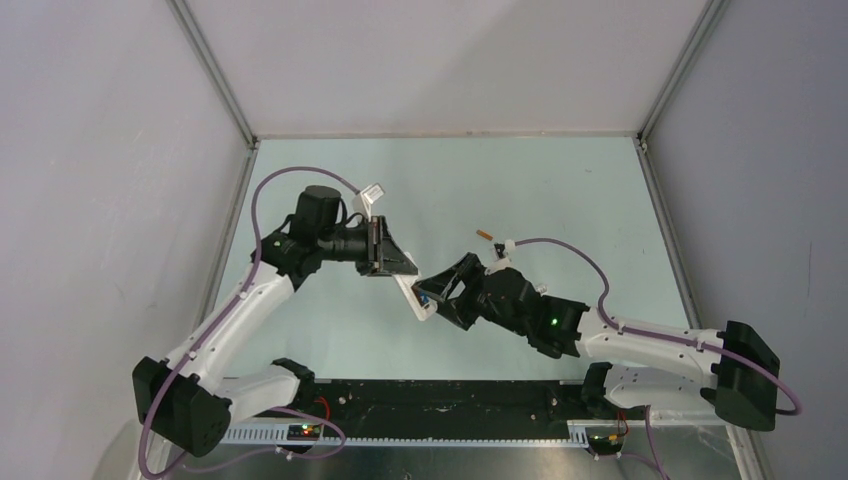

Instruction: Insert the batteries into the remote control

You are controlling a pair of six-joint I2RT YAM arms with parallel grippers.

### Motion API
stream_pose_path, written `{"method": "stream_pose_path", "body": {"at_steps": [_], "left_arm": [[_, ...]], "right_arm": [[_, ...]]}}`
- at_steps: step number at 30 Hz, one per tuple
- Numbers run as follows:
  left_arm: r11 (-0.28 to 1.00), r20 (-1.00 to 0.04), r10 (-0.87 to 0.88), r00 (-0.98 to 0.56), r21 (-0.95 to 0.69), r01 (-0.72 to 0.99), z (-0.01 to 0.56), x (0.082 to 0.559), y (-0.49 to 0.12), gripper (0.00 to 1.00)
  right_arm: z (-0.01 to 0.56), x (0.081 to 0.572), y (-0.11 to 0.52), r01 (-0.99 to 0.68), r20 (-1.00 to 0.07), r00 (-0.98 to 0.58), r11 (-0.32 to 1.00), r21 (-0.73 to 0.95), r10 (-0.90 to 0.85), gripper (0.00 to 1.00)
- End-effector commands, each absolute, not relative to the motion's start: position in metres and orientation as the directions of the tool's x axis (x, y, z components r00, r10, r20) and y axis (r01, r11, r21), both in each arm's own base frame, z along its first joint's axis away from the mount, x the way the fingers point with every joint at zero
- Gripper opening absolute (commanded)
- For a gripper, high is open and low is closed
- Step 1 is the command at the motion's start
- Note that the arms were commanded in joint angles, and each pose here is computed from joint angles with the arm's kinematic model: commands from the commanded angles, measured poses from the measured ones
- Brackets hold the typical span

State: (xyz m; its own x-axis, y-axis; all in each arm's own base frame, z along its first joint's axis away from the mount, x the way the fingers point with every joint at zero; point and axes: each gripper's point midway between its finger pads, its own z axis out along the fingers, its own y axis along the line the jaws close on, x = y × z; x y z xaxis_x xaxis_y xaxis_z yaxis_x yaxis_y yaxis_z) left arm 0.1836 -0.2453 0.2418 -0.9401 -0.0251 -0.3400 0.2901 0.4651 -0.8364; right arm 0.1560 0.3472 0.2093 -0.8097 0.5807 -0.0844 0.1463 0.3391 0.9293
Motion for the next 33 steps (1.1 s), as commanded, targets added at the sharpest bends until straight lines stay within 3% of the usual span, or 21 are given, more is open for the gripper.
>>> {"method": "stream_pose_path", "body": {"at_steps": [1, 13, 33], "left_arm": [[0.264, -0.342, 0.015, -0.940, -0.905, 0.334, 0.304, 0.158, -0.258, 0.00], [0.260, -0.342, -0.007, -0.940, -0.908, 0.328, 0.311, 0.156, -0.257, 0.00], [0.225, -0.309, -0.014, -0.951, -0.928, 0.298, 0.330, 0.150, -0.257, 0.00]], "right_arm": [[0.241, 0.154, 0.364, 0.063, -0.069, -0.831, 0.217, 0.974, 0.552, 0.60], [0.233, 0.159, 0.355, 0.084, -0.064, -0.808, 0.222, 0.971, 0.585, 0.68], [0.237, 0.170, 0.352, -0.064, -0.222, -0.785, 0.280, 0.958, 0.579, 0.77]]}}
